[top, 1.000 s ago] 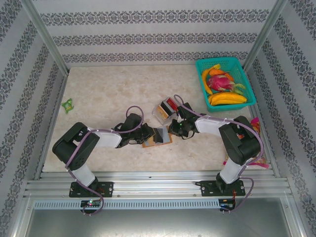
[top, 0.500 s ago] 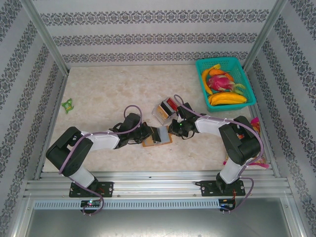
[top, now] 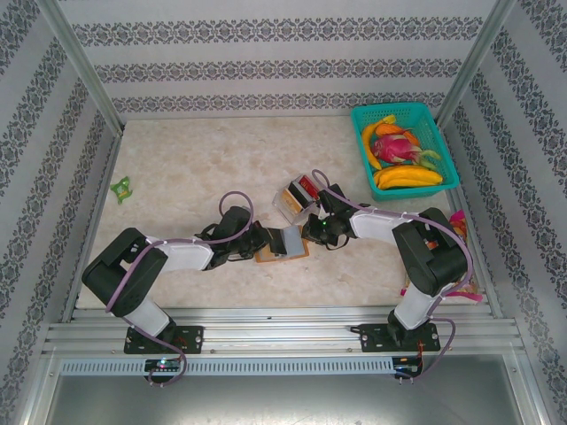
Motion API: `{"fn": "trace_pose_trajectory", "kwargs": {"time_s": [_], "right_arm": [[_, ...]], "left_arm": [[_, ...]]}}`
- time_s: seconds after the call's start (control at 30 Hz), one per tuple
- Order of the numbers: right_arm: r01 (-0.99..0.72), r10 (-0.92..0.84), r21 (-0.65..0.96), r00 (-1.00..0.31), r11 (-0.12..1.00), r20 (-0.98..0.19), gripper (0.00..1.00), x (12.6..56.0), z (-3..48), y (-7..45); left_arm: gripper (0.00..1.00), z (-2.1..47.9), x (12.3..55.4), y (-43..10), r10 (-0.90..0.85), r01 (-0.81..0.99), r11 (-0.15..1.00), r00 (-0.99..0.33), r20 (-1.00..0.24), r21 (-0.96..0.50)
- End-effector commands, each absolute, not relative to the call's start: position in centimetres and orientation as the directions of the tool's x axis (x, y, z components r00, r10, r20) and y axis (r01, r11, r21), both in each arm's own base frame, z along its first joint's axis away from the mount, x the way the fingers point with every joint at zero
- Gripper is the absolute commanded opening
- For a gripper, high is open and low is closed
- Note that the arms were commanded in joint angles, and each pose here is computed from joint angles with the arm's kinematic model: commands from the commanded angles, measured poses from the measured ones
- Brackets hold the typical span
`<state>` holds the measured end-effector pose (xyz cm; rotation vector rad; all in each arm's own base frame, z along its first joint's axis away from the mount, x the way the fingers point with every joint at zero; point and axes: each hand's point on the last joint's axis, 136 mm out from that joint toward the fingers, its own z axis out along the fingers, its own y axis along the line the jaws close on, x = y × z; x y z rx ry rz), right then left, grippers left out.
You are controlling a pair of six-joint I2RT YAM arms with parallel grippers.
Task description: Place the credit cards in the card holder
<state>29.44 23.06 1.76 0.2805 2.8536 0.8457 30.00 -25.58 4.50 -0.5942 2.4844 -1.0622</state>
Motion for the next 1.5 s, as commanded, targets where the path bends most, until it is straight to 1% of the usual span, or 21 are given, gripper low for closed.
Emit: {"fn": "trace_pose_trajectory", "kwargs": {"time_s": [0.0,0.13,0.3,0.4,0.63,0.87,0.93,1.1,1.33,1.47], "right_arm": [[0.160,0.191,0.517,-0.982,0.841,-0.008,0.14,27.1,-0.7,23.3],[0.164,0.194,0.516,-0.981,0.841,-0.004,0.14,27.0,-0.9,23.3],[0.165,0.193,0.514,-0.981,0.842,-0.001,0.15,26.8,-0.9,23.2],[0.166,0.193,0.513,-0.981,0.842,0.001,0.15,26.7,-0.9,23.2],[0.165,0.192,0.515,-0.981,0.841,0.000,0.15,26.8,-0.8,23.2],[0.164,0.192,0.514,-0.981,0.842,-0.001,0.15,26.8,-0.8,23.2],[0.165,0.194,0.512,-0.981,0.843,-0.003,0.15,26.8,-0.8,23.1],[0.161,0.191,0.509,-0.982,0.845,-0.006,0.16,26.8,-0.7,23.0],[0.160,0.190,0.507,-0.982,0.847,-0.008,0.16,27.0,-0.7,23.1],[0.161,0.192,0.506,-0.981,0.847,-0.008,0.16,27.0,-0.7,23.0]], "left_arm": [[0.00,4.7,30.6,-26.2,-0.528,-0.207,0.608,-0.827,-0.196,-0.766],[0.00,4.8,30.8,-26.8,-0.543,-0.205,0.587,-0.817,-0.193,-0.784],[0.00,4.5,30.6,-26.0,-0.599,-0.251,0.555,-0.783,-0.171,-0.793],[0.04,4.6,30.4,-26.5,-0.589,-0.248,0.544,-0.794,-0.154,-0.801],[0.13,5.0,30.1,-28.6,-0.487,-0.188,0.599,-0.857,-0.168,-0.778],[0.17,4.4,29.8,-30.1,-0.419,-0.180,0.621,-0.899,-0.129,-0.763],[0.19,4.3,29.5,-30.0,-0.414,-0.183,0.626,-0.902,-0.124,-0.758],[0.27,3.8,28.9,-28.3,-0.425,-0.215,0.684,-0.894,-0.141,-0.697],[0.29,4.8,28.6,-27.2,-0.416,-0.197,0.719,-0.890,-0.186,-0.667],[0.26,5.0,28.6,-26.8,-0.421,-0.196,0.727,-0.885,-0.201,-0.658]]}}
